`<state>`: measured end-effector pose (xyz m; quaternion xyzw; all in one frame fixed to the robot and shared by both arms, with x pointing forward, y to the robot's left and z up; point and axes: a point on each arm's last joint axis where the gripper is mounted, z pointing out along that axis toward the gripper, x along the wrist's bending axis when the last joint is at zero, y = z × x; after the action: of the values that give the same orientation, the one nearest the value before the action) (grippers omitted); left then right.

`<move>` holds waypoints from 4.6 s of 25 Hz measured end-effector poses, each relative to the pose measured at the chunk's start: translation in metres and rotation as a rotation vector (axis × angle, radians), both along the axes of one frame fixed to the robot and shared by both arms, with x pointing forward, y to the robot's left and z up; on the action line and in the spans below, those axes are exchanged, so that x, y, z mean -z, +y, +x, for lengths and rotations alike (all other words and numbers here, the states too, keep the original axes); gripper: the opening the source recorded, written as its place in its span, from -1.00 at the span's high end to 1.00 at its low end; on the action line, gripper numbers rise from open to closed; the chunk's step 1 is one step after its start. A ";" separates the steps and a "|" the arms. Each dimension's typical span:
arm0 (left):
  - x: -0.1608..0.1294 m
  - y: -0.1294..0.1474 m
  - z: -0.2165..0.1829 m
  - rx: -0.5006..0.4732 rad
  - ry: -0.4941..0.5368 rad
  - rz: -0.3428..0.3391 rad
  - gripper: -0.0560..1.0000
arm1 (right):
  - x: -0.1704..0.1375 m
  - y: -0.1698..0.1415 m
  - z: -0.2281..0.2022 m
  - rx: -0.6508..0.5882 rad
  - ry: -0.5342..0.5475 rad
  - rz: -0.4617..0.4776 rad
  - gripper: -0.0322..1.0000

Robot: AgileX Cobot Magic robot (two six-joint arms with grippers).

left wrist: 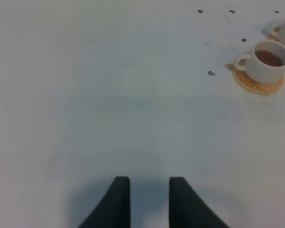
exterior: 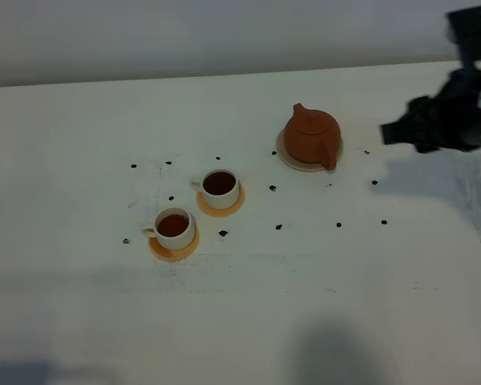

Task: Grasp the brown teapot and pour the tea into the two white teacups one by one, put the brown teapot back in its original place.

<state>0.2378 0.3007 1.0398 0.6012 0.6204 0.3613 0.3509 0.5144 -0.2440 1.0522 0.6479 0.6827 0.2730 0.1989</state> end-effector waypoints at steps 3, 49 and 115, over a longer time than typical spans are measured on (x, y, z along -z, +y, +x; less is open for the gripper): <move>0.000 0.000 0.000 0.000 0.000 0.000 0.47 | -0.016 -0.012 -0.040 0.021 -0.045 0.012 0.12; 0.000 0.000 0.000 0.000 0.000 0.000 0.47 | -0.001 -0.058 -0.286 0.045 -0.387 -0.083 0.54; 0.000 0.002 0.000 -0.005 0.001 0.019 0.47 | -0.001 -0.053 -0.286 0.069 -0.386 -0.102 0.55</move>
<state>0.2377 0.3025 1.0398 0.6029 0.6187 0.3679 0.3441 0.2284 -0.2966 1.0530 0.5956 0.6222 0.3502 0.3681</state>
